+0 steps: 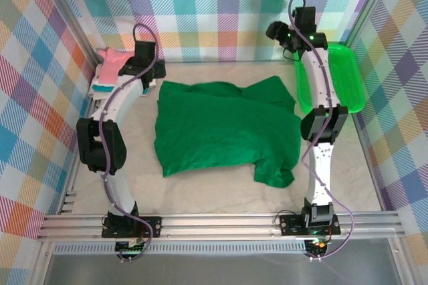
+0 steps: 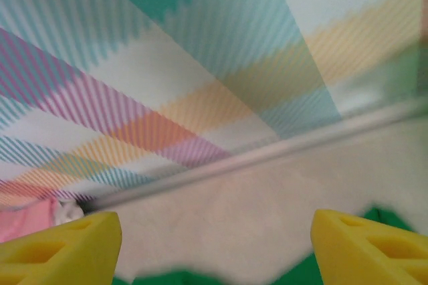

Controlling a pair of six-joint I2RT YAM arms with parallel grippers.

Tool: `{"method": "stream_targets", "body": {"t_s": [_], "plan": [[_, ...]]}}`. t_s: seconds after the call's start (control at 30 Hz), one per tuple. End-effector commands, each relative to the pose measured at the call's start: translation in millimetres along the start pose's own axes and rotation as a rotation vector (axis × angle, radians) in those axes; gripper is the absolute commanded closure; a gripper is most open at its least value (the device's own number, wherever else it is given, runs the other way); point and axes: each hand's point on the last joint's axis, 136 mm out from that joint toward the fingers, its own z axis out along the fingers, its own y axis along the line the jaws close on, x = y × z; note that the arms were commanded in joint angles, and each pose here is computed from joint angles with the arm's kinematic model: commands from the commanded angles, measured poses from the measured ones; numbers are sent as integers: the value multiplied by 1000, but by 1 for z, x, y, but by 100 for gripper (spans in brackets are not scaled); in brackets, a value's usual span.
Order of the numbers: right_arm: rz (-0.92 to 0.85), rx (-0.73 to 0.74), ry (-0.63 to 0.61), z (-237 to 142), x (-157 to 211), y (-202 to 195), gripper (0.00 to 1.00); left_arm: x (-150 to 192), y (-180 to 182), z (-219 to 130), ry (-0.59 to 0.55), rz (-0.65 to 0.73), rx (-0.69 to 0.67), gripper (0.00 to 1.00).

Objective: Fold and stack the t-shirts

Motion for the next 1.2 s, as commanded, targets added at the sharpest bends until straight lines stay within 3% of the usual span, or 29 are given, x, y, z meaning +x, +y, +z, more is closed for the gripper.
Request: {"method": "stream_targets", "body": {"t_s": [0.0,0.13,0.27,0.3,0.37,0.4,0.47,0.57,0.63,0.73,0.9,1.17], "plan": [[-106,-198,-145,-126,-31,69,26,-25,26,-78,-143,-92,6,22],[-131,-136,-3,-144,55,39,30,67,0,-85,22,-93,92,26],[-129,-60,124,-148,160,-6,45,152,-36,-87,171,-145,228,33],[-133,-32,153,-147,184,-18,52,164,-48,-88,188,-155,268,35],[-130,17,209,-141,220,-41,55,184,-63,-85,218,-159,310,43],[-123,50,256,-136,238,-54,57,193,-68,-81,241,-155,314,49],[-106,94,334,-123,265,-72,65,207,-66,-66,279,-169,273,51],[-130,125,392,-99,287,-78,82,216,-61,-40,315,-230,257,65],[-130,136,427,-83,299,-79,92,219,-59,-30,328,-278,251,68],[-124,164,469,-64,315,-85,94,234,-57,-26,374,-322,231,74],[-130,229,565,-51,349,-101,97,290,-26,-26,484,-467,126,84],[-216,221,707,-79,418,-92,98,337,12,-76,540,-560,11,88]]}}
